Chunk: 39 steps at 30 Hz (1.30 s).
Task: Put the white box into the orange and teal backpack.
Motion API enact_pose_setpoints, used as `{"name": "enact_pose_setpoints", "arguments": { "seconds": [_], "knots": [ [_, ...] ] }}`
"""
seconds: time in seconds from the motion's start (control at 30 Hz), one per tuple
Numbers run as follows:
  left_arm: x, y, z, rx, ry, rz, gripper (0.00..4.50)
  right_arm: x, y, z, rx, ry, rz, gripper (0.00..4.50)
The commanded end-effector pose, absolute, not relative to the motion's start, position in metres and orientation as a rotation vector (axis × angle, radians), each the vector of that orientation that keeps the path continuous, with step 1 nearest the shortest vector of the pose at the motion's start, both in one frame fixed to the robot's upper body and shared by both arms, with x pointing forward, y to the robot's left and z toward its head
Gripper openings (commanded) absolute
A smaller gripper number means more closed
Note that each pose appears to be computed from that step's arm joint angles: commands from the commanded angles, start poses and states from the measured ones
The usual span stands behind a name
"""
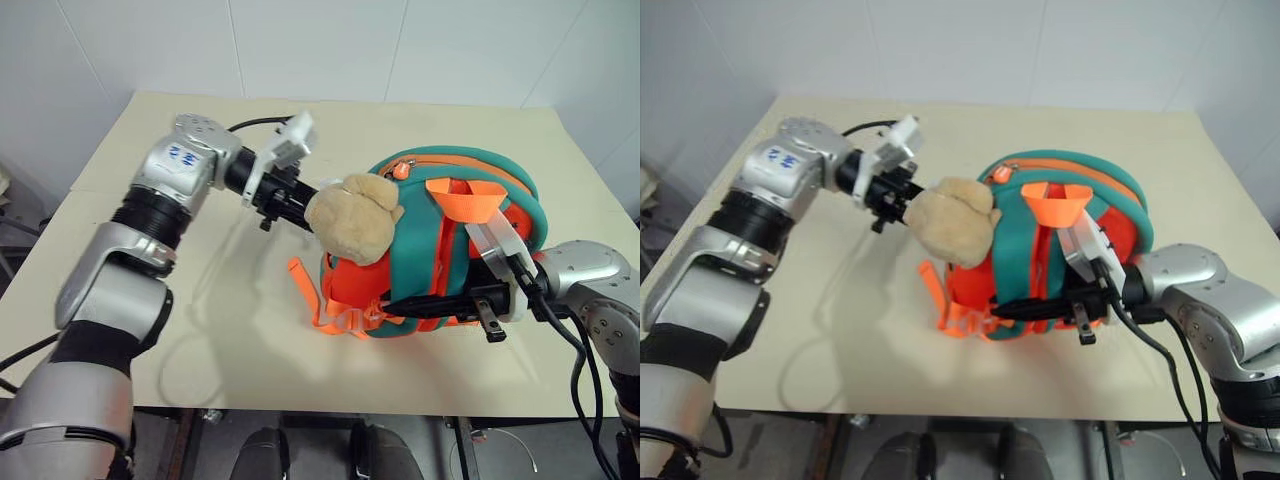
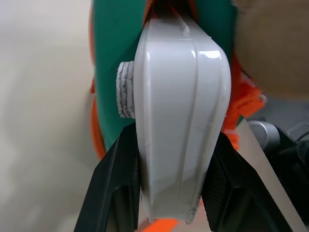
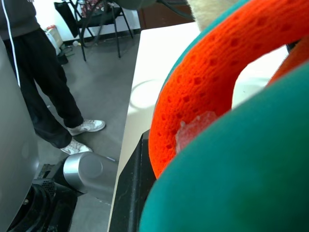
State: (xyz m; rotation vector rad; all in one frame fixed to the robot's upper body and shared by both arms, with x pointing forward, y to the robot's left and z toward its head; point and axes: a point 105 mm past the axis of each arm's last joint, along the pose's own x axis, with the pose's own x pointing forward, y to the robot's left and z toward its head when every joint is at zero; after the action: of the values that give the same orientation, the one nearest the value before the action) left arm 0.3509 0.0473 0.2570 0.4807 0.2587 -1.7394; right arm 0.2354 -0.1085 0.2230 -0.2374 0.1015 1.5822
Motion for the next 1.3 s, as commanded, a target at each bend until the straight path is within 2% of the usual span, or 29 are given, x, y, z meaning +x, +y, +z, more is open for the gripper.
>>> {"name": "enact_pose_setpoints", "arguments": {
  "seconds": [0.03, 0.3, 0.47, 0.53, 0.7, 0.83, 1.03, 1.3],
  "knots": [
    [0.342, 0.027, 0.265, 0.519, 0.236, -1.823, 1.26, 0.237, -0.106, 0.230, -0.269, 0.052, 1.575, 0.67],
    [0.348, 0.003, 0.243, 0.555, 0.256, -1.779, 1.26, 0.238, -0.104, 0.230, -0.268, 0.045, 1.576, 0.67],
    [0.346, -0.003, 0.244, 0.546, 0.245, -1.780, 1.26, 0.238, -0.105, 0.229, -0.268, 0.045, 1.574, 0.67],
    [0.345, -0.007, 0.243, 0.552, 0.246, -1.789, 1.98, 0.238, -0.104, 0.229, -0.268, 0.042, 1.573, 0.67],
    [0.344, -0.017, 0.240, 0.531, 0.257, -1.780, 3.45, 0.240, -0.103, 0.230, -0.269, 0.037, 1.573, 0.67],
    [0.346, -0.022, 0.243, 0.525, 0.232, -1.756, 4.48, 0.241, -0.101, 0.230, -0.270, 0.032, 1.574, 0.67],
    [0.351, -0.004, 0.264, 0.538, 0.171, -1.701, 4.48, 0.243, -0.101, 0.231, -0.273, 0.029, 1.570, 0.67],
    [0.346, 0.014, 0.264, 0.551, 0.182, -1.696, 4.48, 0.246, -0.102, 0.231, -0.278, 0.026, 1.566, 0.67]
  ]
}}
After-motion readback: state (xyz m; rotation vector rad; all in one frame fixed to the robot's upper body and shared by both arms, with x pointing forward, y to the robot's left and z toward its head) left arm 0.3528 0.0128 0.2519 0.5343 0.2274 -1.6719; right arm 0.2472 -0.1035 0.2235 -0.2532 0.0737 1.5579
